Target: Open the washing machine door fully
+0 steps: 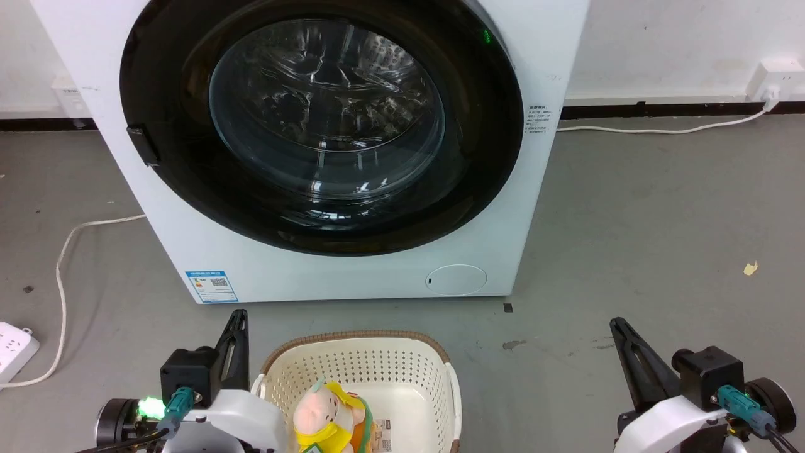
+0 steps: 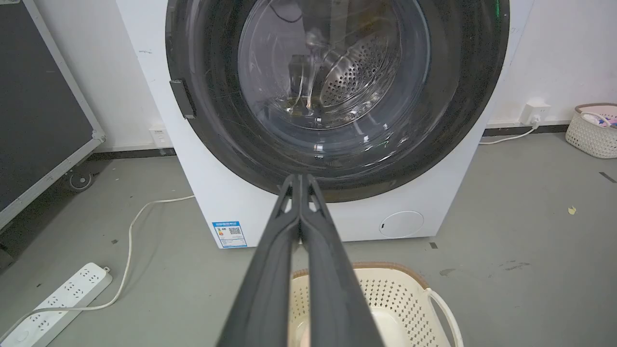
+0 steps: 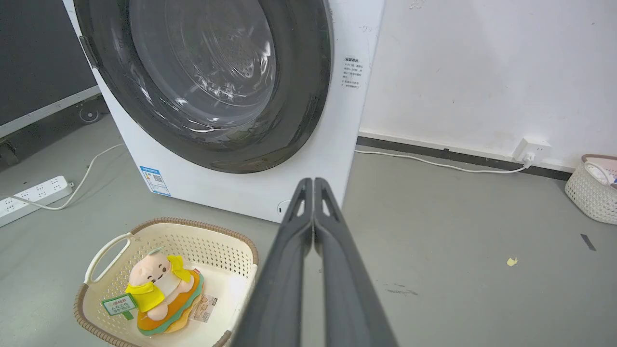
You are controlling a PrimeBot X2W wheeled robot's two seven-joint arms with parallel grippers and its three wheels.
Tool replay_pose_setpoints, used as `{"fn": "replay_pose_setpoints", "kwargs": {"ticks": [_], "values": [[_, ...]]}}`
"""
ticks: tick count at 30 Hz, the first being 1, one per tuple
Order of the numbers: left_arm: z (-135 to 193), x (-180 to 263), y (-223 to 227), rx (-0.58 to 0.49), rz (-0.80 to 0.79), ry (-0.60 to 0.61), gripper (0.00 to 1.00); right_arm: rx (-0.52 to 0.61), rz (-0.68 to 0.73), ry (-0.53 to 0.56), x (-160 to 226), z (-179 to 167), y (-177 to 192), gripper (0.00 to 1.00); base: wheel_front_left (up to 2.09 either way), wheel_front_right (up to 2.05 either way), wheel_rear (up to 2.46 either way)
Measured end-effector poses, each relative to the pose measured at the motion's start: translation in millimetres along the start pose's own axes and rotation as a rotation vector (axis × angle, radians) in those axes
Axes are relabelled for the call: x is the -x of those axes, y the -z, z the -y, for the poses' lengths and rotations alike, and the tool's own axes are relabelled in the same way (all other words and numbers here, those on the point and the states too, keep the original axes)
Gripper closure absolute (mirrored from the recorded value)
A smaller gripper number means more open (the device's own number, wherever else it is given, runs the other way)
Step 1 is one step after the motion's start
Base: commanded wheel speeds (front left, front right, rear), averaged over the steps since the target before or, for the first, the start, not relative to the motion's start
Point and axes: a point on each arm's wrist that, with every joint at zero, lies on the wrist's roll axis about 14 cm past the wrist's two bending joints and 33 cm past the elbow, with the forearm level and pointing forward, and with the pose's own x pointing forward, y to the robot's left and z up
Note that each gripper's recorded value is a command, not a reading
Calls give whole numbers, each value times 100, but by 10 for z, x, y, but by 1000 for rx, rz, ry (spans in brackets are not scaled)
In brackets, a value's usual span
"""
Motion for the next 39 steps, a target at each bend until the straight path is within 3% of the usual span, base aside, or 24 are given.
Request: {"fn": "replay_pose_setpoints", "kwargs": {"ticks": [16,17,39], "values": [[1,0,0,0,0,0,100,0,0,0,0,0,0,100,0,0,0],[-1,0,0,0,0,0,0,0,0,0,0,-1,0,0,0,0,0],[65,-16,25,0,9,11,0,-59,5,10,-29,35,48,0,0,0,0]]}}
